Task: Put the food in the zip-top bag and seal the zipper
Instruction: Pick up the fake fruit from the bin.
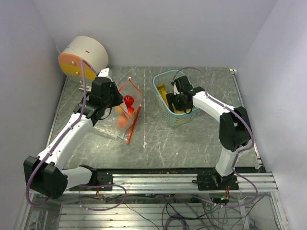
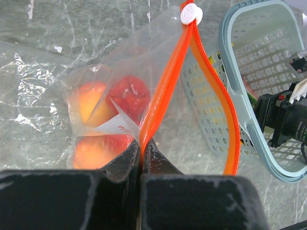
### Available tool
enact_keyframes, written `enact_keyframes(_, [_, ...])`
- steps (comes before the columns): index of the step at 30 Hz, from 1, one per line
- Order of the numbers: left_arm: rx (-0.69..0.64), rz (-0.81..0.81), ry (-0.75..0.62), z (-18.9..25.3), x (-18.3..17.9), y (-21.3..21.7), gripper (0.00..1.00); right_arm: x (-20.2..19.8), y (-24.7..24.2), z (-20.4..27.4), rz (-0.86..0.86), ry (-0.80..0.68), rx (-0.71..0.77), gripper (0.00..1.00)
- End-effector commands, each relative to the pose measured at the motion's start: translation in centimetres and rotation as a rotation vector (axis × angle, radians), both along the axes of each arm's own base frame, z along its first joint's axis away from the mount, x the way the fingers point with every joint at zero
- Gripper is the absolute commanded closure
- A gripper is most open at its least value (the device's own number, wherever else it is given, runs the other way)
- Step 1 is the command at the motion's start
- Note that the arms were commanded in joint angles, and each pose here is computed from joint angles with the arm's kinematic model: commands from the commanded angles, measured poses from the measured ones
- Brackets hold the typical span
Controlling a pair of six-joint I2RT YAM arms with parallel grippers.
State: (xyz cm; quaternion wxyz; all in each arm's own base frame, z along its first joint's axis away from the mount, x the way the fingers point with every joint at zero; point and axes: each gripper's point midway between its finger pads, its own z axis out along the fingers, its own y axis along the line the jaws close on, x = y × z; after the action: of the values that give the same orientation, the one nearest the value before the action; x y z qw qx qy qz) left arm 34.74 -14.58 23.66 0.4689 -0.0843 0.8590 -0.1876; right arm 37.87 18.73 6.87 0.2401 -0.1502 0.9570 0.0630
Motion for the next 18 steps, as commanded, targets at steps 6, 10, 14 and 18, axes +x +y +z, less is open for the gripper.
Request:
enact_keyframes(6, [-0.001, 0.013, -0.046, 1.9, 0.9, 0.3, 0.93, -2.4, -4.8, -6.2, -0.075, 0.139, -0.297, 0.1])
enact_keyframes(10, [0.003, 0.018, -0.047, 1.8, 0.9, 0.5, 0.93, -2.7, -6.4, -5.6, -0.161, 0.142, -0.376, 0.07])
enact_keyframes(14, [0.003, 0.017, -0.048, 1.8, 0.9, 0.5, 0.93, -3.2, -5.7, -5.5, -0.185, 0.156, -0.324, 0.11])
enact_keyframes(18, [-0.001, 0.013, -0.047, 1.7, 0.9, 0.4, 0.93, -3.0, -4.7, -4.1, -0.183, 0.132, -0.263, 0.38])
